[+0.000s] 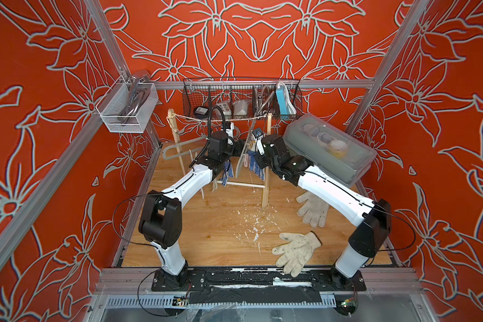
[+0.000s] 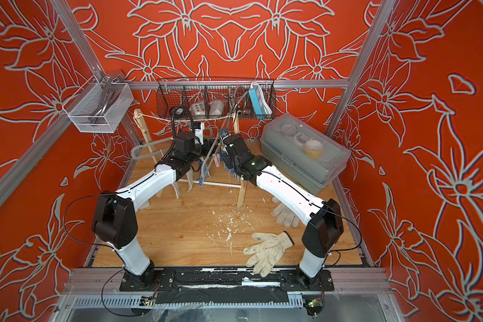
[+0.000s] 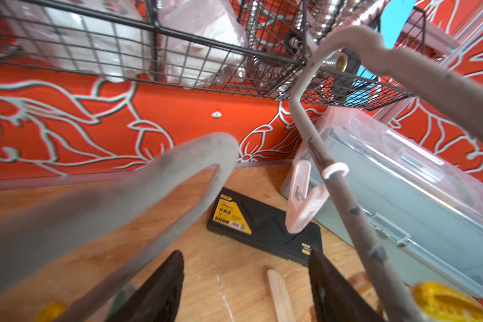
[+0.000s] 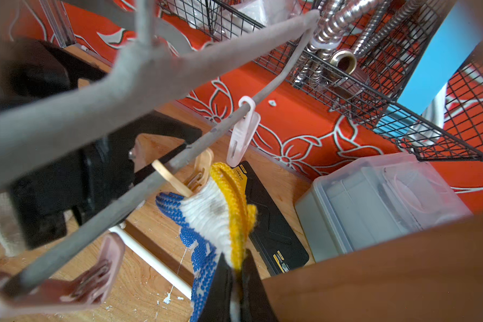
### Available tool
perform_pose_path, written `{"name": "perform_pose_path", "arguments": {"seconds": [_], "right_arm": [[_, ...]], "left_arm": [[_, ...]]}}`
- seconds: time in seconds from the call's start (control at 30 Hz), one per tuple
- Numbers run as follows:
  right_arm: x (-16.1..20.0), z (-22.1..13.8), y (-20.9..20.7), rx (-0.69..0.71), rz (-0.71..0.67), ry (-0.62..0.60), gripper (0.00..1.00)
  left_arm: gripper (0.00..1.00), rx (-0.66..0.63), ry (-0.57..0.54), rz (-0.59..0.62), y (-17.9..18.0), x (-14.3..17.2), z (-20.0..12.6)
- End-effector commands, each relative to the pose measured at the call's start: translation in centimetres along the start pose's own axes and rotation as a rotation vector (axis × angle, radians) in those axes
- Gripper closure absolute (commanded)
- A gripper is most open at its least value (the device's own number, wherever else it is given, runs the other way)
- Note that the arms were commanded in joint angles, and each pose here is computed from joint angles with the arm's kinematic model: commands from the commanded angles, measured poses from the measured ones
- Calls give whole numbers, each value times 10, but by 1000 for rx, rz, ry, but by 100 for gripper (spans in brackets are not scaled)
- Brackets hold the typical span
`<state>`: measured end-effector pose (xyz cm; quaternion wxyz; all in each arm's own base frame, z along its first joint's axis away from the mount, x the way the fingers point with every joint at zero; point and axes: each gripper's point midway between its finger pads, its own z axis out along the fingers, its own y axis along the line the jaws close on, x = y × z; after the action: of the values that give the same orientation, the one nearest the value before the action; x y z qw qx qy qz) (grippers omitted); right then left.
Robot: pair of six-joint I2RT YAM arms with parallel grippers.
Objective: Clip the gloves onto a hanger to dry
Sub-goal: Adjust the hanger on the clothesline.
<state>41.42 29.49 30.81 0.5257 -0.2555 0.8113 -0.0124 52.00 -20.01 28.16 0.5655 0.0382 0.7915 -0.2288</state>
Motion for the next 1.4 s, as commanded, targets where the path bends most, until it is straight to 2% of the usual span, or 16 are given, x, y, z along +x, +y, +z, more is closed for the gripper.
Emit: {"name": "perform_pose_path", "arguments": {"seconds": [0.0,0.17,0.4,0.57,0.8,1.03,1.37], "right_arm": [[-17,-2,-13,59,43,-36,100],[-18,4,-18,105,64,-31,100],[-25,16,-22,173,121,-37,100],[-46,23,-7,109,176,-143,100],[-54,32,0,94,196,-182,100],[-50,43,21,-8,162,-189,100],[-49,26,46,-236,140,-231,100]], "left_arm": [[29,72,-55,-7,-9,-13,6],[29,83,-67,-45,-6,-12,5],[29,74,-30,-28,-9,-11,-14],[29,57,-5,-12,-6,-5,-22],[30,16,-3,35,1,-9,-39],[29,52,2,43,-9,-13,-52],[29,110,63,14,-17,3,-53]]}}
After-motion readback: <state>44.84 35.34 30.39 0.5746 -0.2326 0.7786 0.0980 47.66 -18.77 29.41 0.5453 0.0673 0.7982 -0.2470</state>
